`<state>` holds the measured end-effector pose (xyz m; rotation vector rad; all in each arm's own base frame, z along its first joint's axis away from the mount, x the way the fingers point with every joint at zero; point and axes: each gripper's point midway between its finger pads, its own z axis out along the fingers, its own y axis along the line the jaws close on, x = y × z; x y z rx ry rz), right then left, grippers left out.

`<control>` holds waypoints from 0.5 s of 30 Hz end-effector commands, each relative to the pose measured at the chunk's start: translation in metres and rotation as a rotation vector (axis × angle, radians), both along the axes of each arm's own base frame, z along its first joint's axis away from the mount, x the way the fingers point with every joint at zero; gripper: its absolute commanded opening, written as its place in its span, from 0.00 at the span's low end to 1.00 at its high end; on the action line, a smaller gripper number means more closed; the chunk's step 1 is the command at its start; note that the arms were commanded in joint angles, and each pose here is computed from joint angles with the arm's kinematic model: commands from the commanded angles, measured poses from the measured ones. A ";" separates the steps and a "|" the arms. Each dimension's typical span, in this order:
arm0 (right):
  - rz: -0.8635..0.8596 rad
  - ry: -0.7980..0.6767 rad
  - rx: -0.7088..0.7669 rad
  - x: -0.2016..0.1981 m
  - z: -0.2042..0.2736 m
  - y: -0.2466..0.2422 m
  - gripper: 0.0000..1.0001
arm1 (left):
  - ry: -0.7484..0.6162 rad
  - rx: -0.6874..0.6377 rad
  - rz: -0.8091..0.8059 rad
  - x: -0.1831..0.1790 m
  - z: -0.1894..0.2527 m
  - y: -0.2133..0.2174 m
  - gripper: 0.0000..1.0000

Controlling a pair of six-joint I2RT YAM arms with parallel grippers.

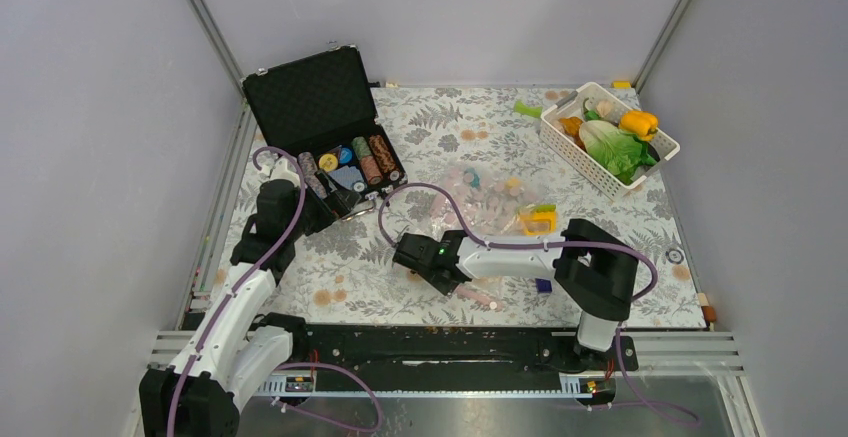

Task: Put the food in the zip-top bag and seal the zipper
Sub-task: Pick up the zipper food storage bag at the center of the board.

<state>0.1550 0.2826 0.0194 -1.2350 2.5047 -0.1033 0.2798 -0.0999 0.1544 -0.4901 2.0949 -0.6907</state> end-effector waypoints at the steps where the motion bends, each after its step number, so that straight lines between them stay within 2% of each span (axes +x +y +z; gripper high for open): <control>1: -0.042 -0.103 0.044 0.017 0.019 0.008 0.00 | -0.058 0.000 -0.022 0.004 0.014 -0.002 0.99; 8: -0.123 -0.245 0.199 0.035 0.065 0.013 0.00 | -0.117 -0.052 -0.123 -0.001 0.030 -0.020 0.99; 15: -0.194 -0.455 0.378 0.061 0.155 0.008 0.00 | -0.226 -0.192 -0.258 -0.018 0.067 -0.061 0.99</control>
